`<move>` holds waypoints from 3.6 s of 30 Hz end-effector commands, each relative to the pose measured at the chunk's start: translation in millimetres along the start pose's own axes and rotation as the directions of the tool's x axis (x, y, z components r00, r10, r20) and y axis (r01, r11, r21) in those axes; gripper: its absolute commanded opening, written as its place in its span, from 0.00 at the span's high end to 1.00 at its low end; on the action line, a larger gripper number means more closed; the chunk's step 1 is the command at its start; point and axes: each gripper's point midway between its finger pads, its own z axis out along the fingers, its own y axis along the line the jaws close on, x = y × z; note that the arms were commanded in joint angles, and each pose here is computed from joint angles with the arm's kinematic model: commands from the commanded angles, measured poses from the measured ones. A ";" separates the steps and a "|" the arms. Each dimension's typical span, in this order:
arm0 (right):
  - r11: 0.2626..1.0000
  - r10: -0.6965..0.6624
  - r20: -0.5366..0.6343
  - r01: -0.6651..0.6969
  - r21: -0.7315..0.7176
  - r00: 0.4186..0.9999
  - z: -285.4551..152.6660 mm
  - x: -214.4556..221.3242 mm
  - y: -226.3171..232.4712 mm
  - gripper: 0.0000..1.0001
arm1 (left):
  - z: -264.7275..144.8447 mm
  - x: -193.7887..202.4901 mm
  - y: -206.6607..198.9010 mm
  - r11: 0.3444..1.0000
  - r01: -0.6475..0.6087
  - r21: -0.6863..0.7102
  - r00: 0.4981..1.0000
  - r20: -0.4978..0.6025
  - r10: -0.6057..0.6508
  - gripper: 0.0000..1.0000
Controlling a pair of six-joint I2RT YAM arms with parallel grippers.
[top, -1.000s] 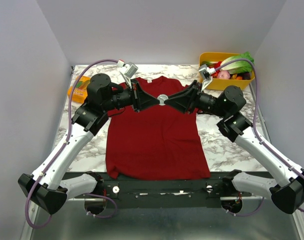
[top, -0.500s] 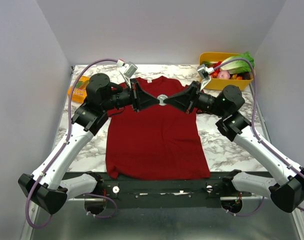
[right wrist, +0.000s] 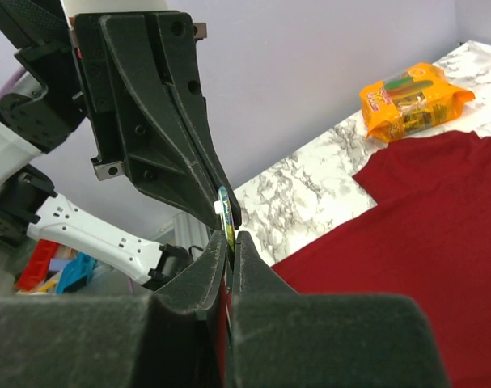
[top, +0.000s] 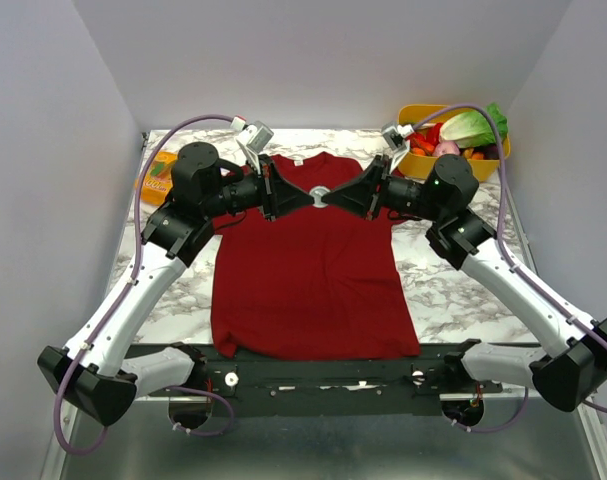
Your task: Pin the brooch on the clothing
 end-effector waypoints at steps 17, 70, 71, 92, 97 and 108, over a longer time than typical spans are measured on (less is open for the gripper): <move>0.984 0.089 -0.341 -0.030 0.174 0.936 1.3 73.2 -55.3 0.99 | 1.8 -13.5 -34.7 0.990 -0.090 0.104 0.995 -0.024 0.093 1.00; 0.900 -0.299 -0.137 0.326 0.289 0.945 -51.4 10.6 -35.3 0.00 | -0.3 -23.7 26.9 0.967 -0.076 -0.243 0.996 0.025 0.085 1.00; 0.900 -0.295 -0.140 0.325 0.292 0.945 -51.0 11.5 -37.1 0.00 | -0.3 -23.4 30.8 0.962 -0.077 -0.263 0.996 0.017 0.085 1.00; 0.811 0.252 -0.132 -0.135 0.569 0.959 -101.1 82.5 -163.7 0.00 | -22.6 -6.5 212.8 0.408 -0.203 -0.890 0.970 -0.239 -0.039 1.00; 0.756 0.343 -0.123 -0.196 0.625 0.931 -120.7 113.6 -182.4 0.00 | -24.9 22.0 253.8 0.276 -0.327 -0.904 0.920 -0.371 -0.124 1.00; 0.706 0.413 -0.130 -0.227 0.671 0.901 -141.5 148.8 -194.4 0.00 | -29.0 58.2 299.1 0.142 -0.459 -0.877 0.853 -0.479 -0.205 1.00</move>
